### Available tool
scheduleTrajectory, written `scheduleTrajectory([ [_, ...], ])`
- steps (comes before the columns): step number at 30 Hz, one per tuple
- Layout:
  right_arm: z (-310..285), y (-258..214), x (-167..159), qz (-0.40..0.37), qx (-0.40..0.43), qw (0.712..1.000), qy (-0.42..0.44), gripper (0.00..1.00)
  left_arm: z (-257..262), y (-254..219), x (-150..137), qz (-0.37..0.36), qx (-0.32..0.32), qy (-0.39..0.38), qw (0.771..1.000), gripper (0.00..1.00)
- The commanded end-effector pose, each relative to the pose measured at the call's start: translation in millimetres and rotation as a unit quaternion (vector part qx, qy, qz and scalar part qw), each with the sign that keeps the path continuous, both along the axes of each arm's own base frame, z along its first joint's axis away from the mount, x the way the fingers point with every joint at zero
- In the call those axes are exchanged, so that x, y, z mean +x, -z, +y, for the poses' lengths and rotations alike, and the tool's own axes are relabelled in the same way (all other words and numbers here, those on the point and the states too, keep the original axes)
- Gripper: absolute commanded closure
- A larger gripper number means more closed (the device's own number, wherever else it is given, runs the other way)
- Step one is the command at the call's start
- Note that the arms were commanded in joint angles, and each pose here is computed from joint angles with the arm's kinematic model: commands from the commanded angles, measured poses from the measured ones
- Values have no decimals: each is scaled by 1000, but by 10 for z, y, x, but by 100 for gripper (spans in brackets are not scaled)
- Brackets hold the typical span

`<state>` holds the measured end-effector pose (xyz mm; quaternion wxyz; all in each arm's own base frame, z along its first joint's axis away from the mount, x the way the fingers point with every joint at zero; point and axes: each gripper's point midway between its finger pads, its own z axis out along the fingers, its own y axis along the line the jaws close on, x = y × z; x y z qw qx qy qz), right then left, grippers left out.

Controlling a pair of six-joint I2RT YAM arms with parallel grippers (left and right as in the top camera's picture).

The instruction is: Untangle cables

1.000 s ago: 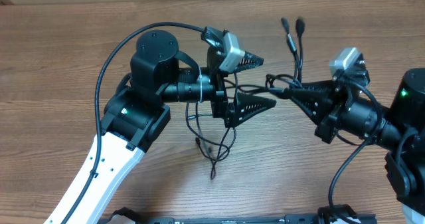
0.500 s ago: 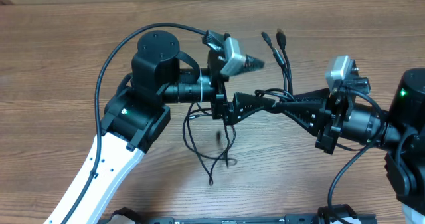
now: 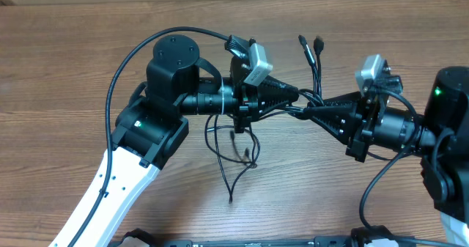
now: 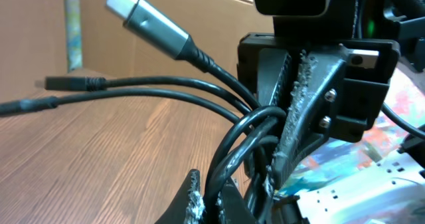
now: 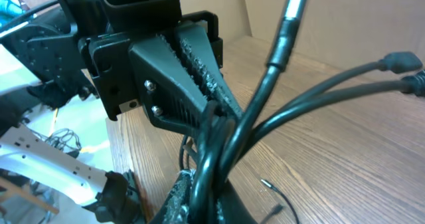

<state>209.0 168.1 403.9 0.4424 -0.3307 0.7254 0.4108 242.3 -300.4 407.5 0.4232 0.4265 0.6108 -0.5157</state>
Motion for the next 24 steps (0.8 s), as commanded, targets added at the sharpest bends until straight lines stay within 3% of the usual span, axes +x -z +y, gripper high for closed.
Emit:
scheduleTrajectory([
  [1,47,-23,-49,9,9,1000,-22,92,62,-37,249,23,-1,-79,997,96],
  [2,48,-4,-34,14,8,1000,-22,87,78,-29,306,32,0,-97,995,96],
  [3,44,16,-16,19,7,1000,-19,76,94,-19,355,39,0,-113,993,96],
  [5,1,127,79,39,-10,999,7,68,183,67,555,75,8,-182,980,96],
  [6,-19,173,108,48,-17,999,17,50,215,104,608,86,12,-202,976,96],
  [7,-35,208,129,58,-21,998,27,43,256,148,669,98,16,-225,969,96],
  [10,-66,266,178,80,-25,995,47,39,360,244,794,123,25,-277,953,96],
  [12,-64,267,184,92,-19,994,51,32,486,303,932,172,13,-338,925,96],
  [14,-64,267,184,99,-16,994,53,32,520,295,973,196,-2,-356,914,96],
  [20,-58,281,248,126,-4,990,63,13,487,248,965,204,-16,-353,913,96],
  [24,-47,336,339,150,1,986,69,12,430,249,898,206,-11,-328,922,96],
])
